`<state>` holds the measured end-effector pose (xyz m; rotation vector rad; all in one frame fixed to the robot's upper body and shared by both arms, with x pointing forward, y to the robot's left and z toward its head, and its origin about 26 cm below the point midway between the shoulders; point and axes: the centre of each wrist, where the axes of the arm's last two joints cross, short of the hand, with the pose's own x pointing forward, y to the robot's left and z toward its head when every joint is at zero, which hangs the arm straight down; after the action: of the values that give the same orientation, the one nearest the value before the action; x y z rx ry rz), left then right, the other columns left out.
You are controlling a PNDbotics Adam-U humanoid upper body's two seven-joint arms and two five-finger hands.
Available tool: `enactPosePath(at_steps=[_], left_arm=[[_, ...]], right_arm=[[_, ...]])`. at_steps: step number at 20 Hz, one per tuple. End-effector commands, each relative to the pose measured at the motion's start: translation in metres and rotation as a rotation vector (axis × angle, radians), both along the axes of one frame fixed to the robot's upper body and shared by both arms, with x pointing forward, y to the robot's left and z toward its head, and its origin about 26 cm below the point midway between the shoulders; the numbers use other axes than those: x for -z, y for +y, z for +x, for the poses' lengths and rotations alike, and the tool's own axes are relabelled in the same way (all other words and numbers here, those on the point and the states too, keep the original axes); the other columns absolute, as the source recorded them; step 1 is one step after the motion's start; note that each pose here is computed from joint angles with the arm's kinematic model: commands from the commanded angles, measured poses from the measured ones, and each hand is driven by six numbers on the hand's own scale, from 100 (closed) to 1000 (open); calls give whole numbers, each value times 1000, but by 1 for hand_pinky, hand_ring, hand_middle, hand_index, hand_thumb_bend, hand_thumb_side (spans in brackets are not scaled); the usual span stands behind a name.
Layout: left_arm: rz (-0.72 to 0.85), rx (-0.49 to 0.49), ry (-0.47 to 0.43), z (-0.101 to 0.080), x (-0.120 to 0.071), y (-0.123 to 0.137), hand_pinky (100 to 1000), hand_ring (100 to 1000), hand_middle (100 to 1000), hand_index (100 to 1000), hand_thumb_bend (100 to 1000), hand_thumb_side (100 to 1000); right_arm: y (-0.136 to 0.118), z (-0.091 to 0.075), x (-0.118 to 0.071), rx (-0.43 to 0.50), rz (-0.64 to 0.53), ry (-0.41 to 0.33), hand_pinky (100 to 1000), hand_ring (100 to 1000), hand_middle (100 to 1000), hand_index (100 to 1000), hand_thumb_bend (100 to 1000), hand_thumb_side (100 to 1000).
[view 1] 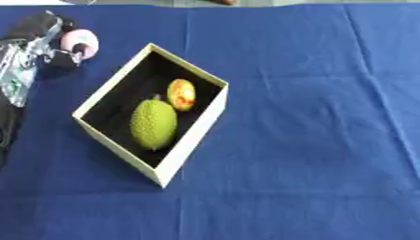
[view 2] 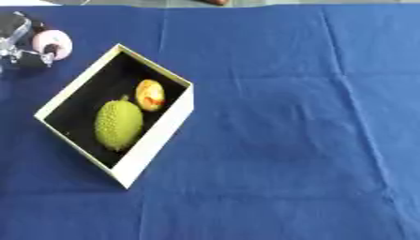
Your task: Pick up objects on the table and place them in the box.
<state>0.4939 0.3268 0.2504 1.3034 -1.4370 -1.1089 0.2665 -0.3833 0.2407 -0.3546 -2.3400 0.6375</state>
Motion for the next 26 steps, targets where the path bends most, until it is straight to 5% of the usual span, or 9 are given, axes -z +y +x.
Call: enactPosePath(at_steps=[1, 12, 19, 26], left_arm=[[13, 12, -99, -3, -23, 3, 568, 542, 473, 641, 100, 100], [184, 245, -273, -26, -57, -15, 568, 535, 471, 642, 152, 100], [277, 514, -354, -46, -49, -44, 571, 531, 468, 643, 141, 100], [342, 750, -282, -72, -29, -57, 581, 525, 464, 643, 100, 100]], right_arm=[[0, -3, -7, 1, -24, -15, 917, 862, 403, 734, 100, 520], [-2, -4, -9, 2, -34, -26, 916, 862, 404, 734, 100, 519], [-2, -4, -9, -1, -36, -25, 916, 862, 404, 734, 100, 519], [-1, -4, -11, -12, -39, -35, 916, 862, 405, 735, 100, 519]])
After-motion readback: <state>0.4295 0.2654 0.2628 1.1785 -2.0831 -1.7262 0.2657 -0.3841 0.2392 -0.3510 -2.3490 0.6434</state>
